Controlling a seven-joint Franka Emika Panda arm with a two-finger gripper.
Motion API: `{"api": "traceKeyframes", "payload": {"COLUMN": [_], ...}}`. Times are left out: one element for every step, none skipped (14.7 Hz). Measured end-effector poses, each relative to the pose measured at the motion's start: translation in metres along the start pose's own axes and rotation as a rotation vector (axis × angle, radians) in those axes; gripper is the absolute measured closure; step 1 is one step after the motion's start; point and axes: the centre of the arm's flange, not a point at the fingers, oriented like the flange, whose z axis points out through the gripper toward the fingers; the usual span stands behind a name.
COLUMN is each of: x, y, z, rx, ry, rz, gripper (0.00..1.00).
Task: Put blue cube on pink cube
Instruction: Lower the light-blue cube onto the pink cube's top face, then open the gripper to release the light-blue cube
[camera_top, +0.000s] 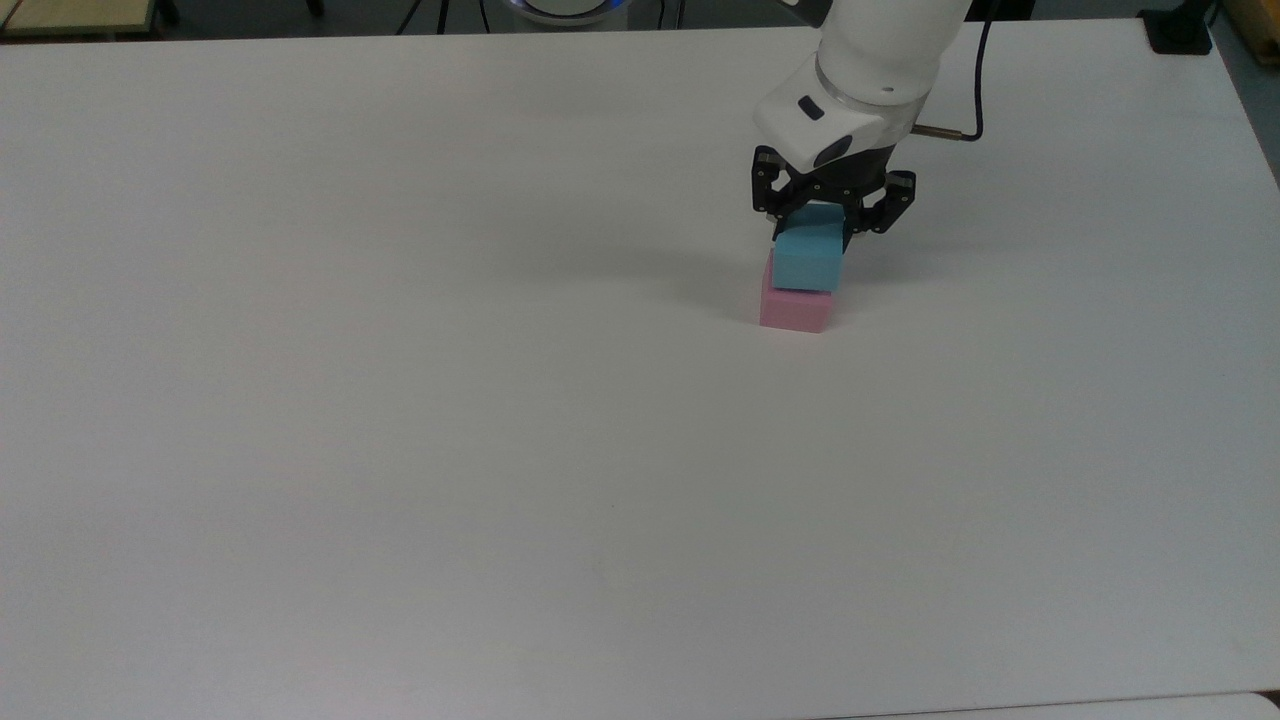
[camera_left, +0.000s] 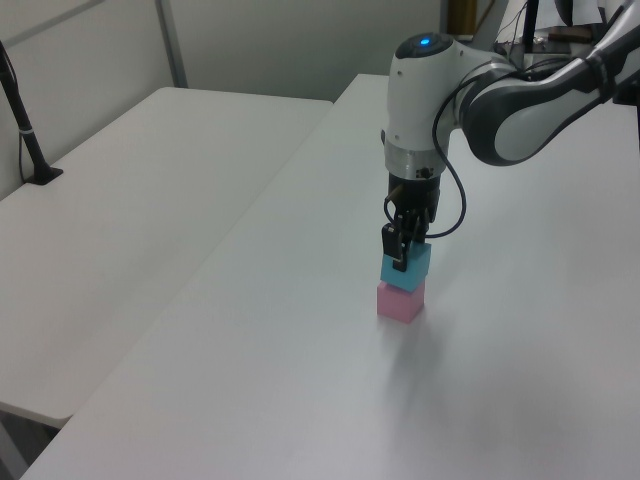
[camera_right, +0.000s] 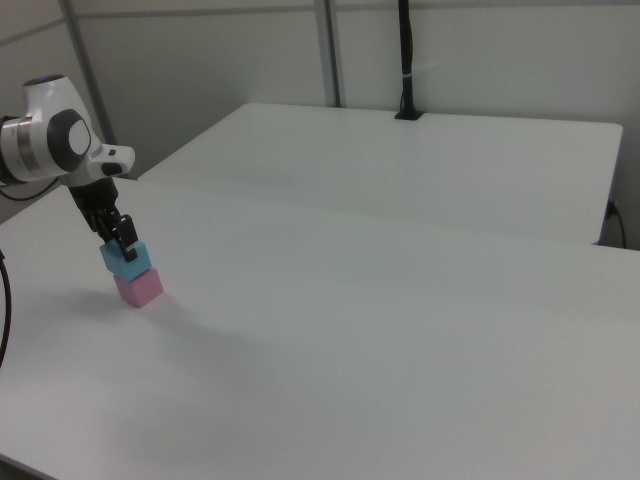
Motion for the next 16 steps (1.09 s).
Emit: {"api": "traceKeyframes", "payload": {"x": [0.001,0.001,0.001,0.001,0.002,0.002,0.002,0.003,0.004,0.005,0.008,0.011,0.016,0.022,0.027,0.031], "y": [0.000,0.000,0.000,0.000,0.000,0.000,0.000,0.001,0.002,0.004,0.008,0.017,0.028,0.042,0.055,0.069], "z": [0.002,0.003,0.003,0.003,0.003,0.003,0.002,0.001,-0.001,-0.006,-0.013,-0.024,-0.038,-0.052,-0.067,-0.082], "rx": [-0.002,-0.003,-0.003,-0.005,-0.009,-0.013,-0.015,-0.014,-0.013,-0.013,-0.016,-0.026,-0.041,-0.054,-0.066,-0.076], "ry": [0.003,0.003,0.004,0.007,0.012,0.017,0.019,0.022,0.026,0.032,0.040,0.043,0.040,0.039,0.040,0.041], "rz": [0.002,0.005,0.015,0.028,0.030,0.034,0.036,0.039,0.043,0.047,0.054,0.067,0.082,0.095,0.103,0.108], "gripper": [0.39,0.35,0.22,0.06,0.00,0.00,0.00,0.00,0.00,0.00,0.00,0.00,0.00,0.00,0.00,0.00]}}
